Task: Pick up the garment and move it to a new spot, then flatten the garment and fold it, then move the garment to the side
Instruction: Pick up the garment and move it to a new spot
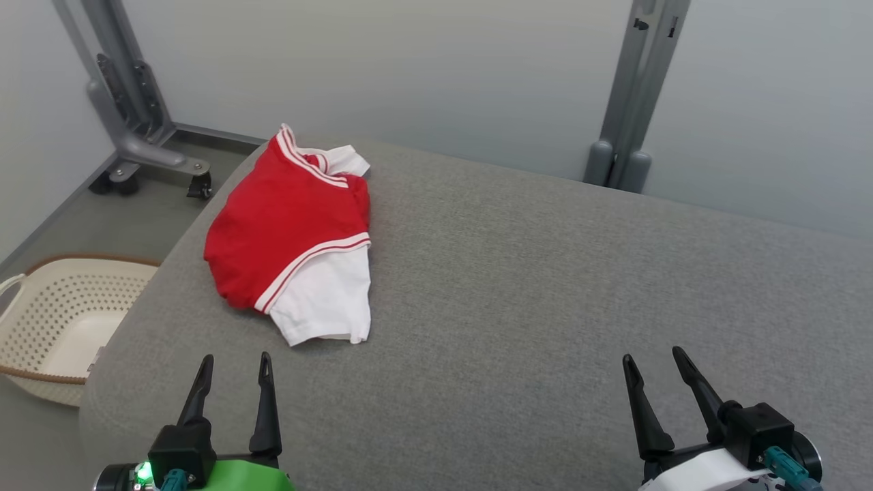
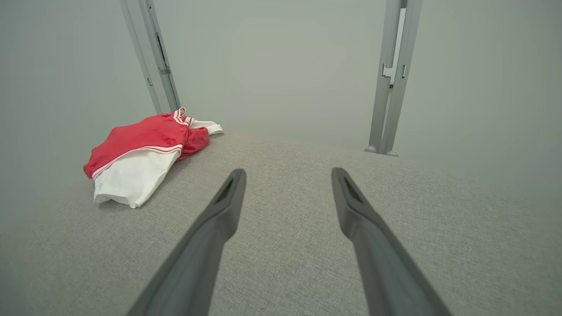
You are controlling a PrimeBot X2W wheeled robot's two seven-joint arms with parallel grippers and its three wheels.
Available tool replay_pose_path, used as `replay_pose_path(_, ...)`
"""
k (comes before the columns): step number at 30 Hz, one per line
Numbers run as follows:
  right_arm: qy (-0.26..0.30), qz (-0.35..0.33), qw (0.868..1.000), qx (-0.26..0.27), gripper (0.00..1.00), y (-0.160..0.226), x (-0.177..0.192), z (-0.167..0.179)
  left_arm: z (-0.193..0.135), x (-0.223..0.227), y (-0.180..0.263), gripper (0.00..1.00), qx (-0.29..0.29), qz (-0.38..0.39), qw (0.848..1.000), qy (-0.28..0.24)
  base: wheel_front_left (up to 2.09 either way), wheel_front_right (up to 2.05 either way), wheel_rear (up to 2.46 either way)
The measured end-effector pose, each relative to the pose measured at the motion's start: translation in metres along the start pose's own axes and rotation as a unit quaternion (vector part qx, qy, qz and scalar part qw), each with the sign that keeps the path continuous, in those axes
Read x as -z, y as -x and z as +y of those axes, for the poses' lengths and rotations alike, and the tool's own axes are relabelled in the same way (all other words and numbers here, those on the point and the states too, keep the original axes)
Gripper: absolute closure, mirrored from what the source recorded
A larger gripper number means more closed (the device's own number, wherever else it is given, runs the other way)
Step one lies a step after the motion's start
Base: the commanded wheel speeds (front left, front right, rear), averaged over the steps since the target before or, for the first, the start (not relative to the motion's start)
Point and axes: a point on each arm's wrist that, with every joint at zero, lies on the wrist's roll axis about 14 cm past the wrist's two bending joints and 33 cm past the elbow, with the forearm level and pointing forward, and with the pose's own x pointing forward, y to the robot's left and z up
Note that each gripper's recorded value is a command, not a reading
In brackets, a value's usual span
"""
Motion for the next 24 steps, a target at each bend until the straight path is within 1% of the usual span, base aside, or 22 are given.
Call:
replay_pose_path(6, -0.003, -0.003, 0.999, -0.039, 0.00, -0.018, -0.002, 0.022, 0.033, -0.003, 0.017, 0.00, -0.055, -0.003, 0.998, -0.006, 0.00, 0.00, 0.00)
replay_pose_path(11, -0.006, 0.000, 0.998, -0.056, 0.00, -0.026, 0.001, 0.032, 0.048, -0.005, 0.022, 0.00, -0.082, -0.005, 0.997, -0.010, 0.00, 0.00, 0.00)
replay_pose_path(18, -0.004, 0.001, 0.998, -0.059, 0.00, -0.027, 0.002, 0.033, 0.052, -0.004, 0.024, 0.00, -0.091, -0.004, 0.996, -0.008, 0.00, 0.00, 0.00)
replay_pose_path(22, -0.003, 0.002, 0.999, -0.050, 0.00, -0.027, 0.003, 0.027, 0.044, -0.004, 0.019, 0.00, -0.076, -0.001, 0.997, -0.021, 0.00, 0.00, 0.00)
replay_pose_path(24, 0.000, 0.004, 0.999, -0.048, 0.00, -0.027, 0.004, 0.024, 0.040, -0.010, 0.009, 0.00, -0.067, -0.010, 0.997, -0.029, 0.00, 0.00, 0.00)
